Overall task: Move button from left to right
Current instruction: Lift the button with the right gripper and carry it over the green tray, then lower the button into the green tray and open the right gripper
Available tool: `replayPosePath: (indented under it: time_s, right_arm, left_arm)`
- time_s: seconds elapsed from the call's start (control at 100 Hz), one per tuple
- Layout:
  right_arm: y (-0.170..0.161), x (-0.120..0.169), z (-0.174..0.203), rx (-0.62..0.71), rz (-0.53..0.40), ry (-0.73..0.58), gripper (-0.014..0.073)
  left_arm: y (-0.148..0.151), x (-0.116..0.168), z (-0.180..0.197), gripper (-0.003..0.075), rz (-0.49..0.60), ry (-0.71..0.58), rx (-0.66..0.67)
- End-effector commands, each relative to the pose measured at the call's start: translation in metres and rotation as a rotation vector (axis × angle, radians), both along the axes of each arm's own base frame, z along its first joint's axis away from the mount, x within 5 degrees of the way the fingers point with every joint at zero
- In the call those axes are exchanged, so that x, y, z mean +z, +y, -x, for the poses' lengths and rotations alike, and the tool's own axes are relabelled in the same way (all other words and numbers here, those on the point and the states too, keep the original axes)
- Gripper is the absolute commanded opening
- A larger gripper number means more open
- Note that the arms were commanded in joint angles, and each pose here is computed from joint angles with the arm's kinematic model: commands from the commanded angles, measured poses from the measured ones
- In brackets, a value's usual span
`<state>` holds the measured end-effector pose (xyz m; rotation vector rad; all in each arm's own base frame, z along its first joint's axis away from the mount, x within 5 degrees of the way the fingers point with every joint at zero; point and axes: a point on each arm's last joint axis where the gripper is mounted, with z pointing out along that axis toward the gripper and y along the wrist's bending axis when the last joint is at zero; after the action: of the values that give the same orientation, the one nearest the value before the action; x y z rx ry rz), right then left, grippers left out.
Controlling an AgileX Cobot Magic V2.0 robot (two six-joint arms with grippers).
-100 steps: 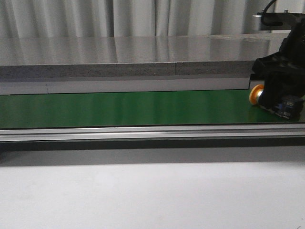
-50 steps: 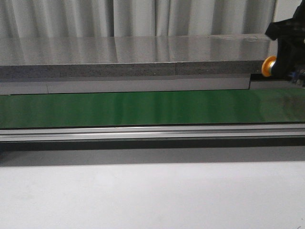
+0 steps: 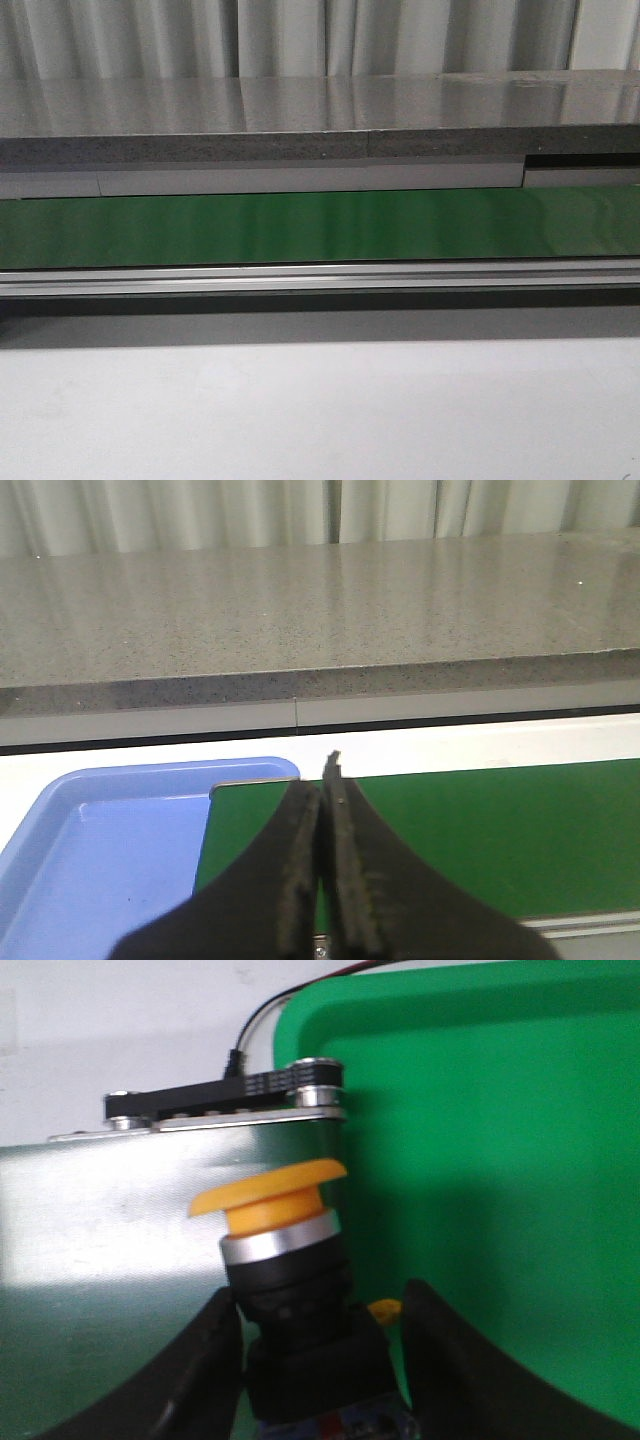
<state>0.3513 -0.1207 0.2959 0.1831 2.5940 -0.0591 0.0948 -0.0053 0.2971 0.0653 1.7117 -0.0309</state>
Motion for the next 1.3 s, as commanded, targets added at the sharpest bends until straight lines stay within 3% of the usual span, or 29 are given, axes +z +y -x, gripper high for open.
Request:
replayPosePath:
  time_s: [0.0,0.67,1.29]
  right_arm:
    - [-0.013,0.025,0.003,-0.033,0.052,-0.117,0.0245]
    - [-0.055,-0.040,-0.023,-0.090,0.095,-0.044,0.0245]
    - [-0.059,-0.072,-0.029,-0.092,0.049,0.040,0.0250]
  left_arm:
    - [0.001,0.016,0.000,-0.0020,0.016,-0.095,0.011]
    - [0.001,0.016,0.000,-0.0020,0.016,-0.095,0.011]
    - [0.001,0.016,0.000,-0.0020,0.016,-0.095,0.013]
